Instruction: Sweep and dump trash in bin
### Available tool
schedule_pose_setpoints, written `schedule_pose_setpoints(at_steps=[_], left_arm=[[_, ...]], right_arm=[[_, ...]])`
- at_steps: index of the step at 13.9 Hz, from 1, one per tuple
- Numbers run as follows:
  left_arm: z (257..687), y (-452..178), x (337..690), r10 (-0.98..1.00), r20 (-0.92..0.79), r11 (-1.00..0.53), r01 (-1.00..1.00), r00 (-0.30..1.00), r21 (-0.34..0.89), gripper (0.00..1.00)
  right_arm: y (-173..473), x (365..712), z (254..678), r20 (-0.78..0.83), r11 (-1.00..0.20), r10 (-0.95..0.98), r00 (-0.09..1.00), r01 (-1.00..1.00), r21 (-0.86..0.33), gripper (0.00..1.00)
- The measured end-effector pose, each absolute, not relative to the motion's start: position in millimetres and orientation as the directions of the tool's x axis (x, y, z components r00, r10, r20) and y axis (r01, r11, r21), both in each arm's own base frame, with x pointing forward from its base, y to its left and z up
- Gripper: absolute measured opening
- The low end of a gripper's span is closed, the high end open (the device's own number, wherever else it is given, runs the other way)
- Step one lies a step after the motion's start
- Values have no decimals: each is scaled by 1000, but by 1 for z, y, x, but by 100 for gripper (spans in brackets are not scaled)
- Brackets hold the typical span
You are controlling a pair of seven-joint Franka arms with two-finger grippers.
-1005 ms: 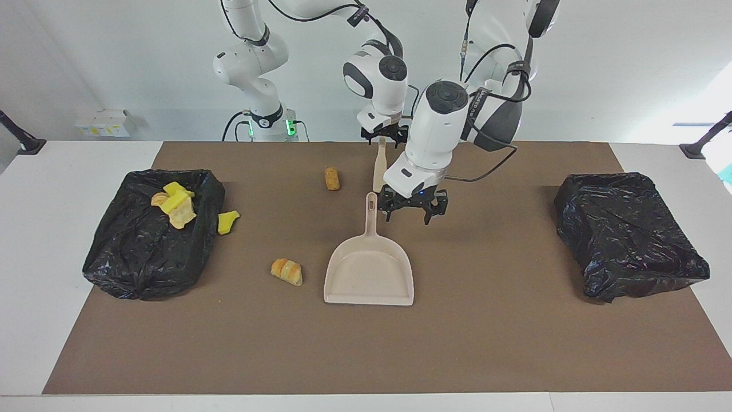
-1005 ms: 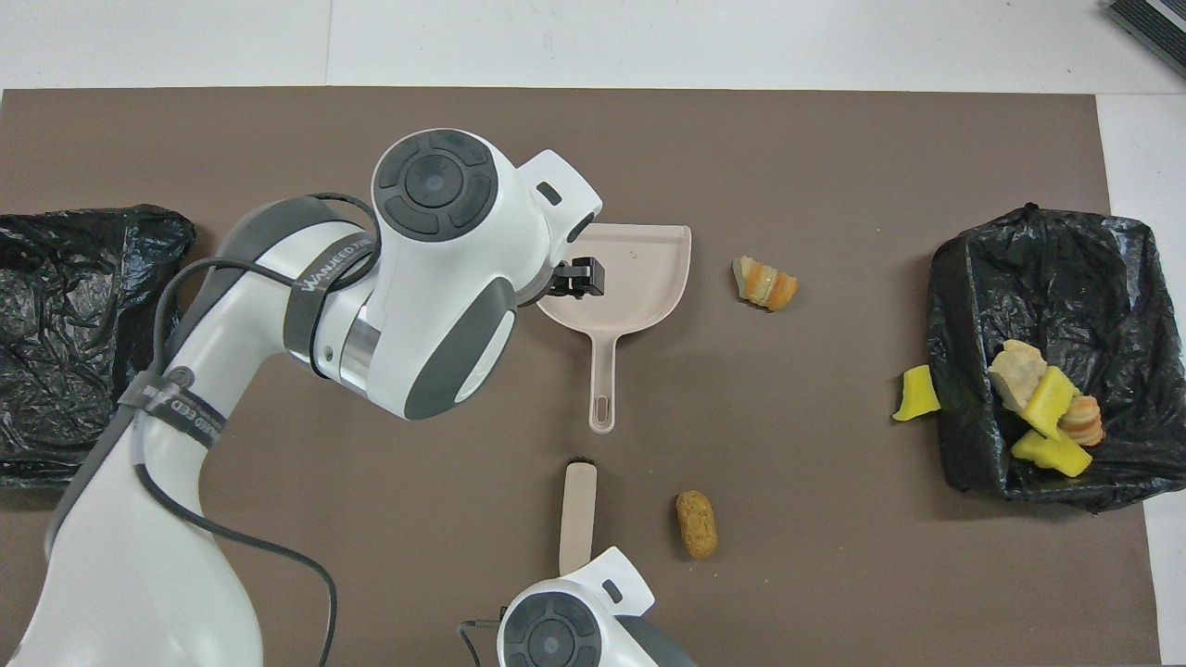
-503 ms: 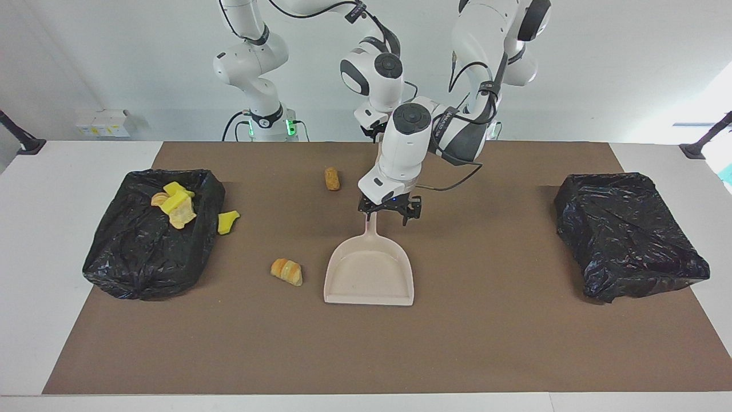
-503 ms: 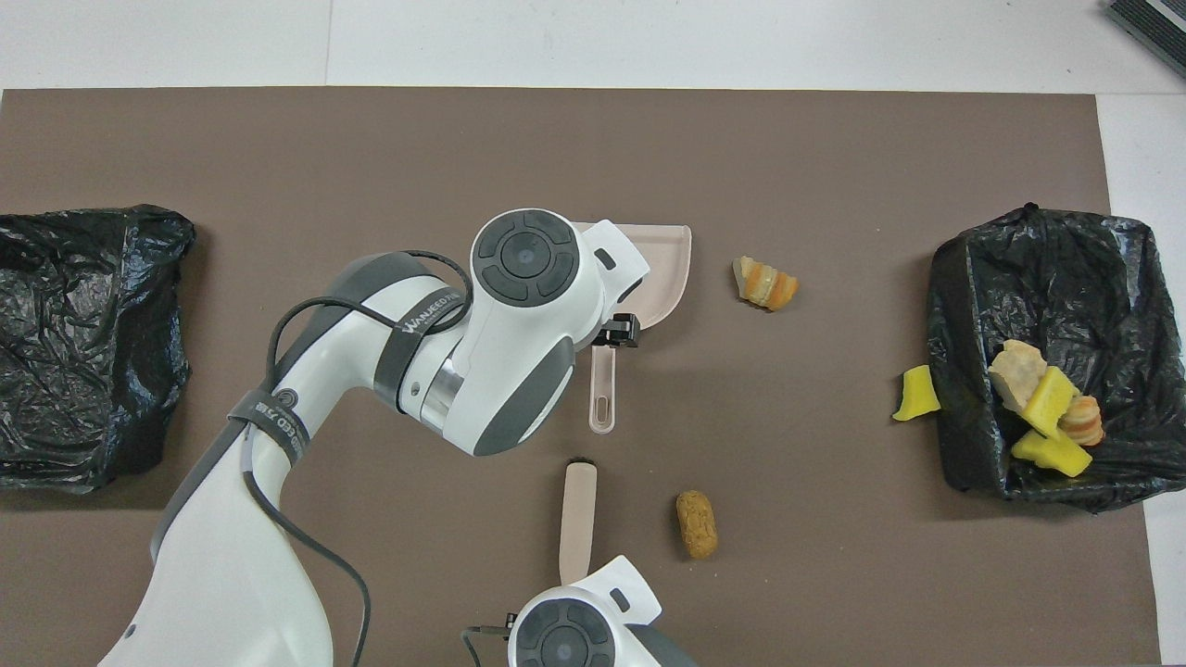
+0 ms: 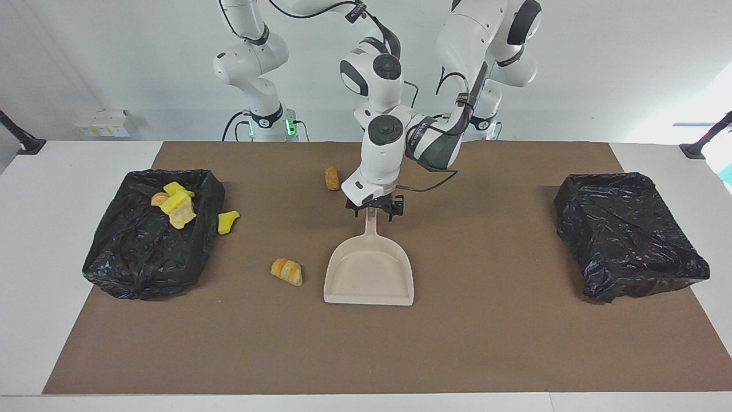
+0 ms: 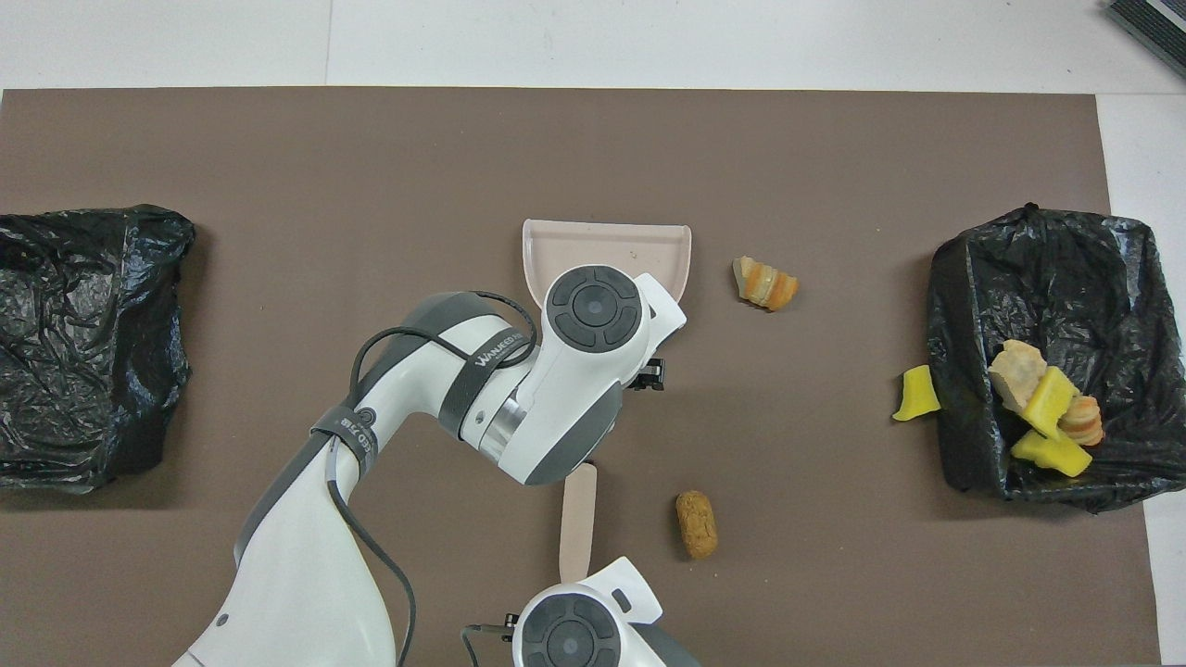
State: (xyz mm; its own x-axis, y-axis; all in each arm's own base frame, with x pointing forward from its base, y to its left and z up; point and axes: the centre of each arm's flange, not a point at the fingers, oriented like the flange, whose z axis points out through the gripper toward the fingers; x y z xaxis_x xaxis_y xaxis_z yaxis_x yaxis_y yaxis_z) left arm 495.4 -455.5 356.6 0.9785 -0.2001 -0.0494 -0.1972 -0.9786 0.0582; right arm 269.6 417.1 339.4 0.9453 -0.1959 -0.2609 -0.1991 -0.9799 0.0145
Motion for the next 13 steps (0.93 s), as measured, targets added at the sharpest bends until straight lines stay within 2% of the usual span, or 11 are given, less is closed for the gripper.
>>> schedule_pose_setpoints(at_steps=[1,2,4,5,6,7,11,13], left_arm=[[356,-456,494,-202,-50,-978,-199,978,58,100],[356,-457,494,-203,-51,-978,-200,978,57,92],[356,-457,493,-204,-52,-978,-201,978,57,65],[356,-458,493,-205,-53,-978,-202,977,56,49],[356,-457,493,-205,-54,-978,-202,977,55,38],[356,-457,493,-208,-54,-977,-205,977,54,32],[363,-447,501,-269,-48,-963,-267,962,49,32],[382,-427,513,-329,-34,-944,-327,944,52,32]], right_arm=[[417,270,338,-259,-980,-197,945,-201,13,48],[416,269,338,-260,-980,-197,945,-201,14,43],[416,270,337,-261,-979,-199,945,-202,14,26],[415,270,337,-261,-979,-200,944,-203,15,26],[415,270,337,-261,-979,-201,944,-204,15,26],[415,271,337,-263,-979,-200,944,-203,17,26],[399,278,343,-303,-976,-220,927,-207,74,26],[382,286,360,-324,-971,-239,915,-216,106,26]])
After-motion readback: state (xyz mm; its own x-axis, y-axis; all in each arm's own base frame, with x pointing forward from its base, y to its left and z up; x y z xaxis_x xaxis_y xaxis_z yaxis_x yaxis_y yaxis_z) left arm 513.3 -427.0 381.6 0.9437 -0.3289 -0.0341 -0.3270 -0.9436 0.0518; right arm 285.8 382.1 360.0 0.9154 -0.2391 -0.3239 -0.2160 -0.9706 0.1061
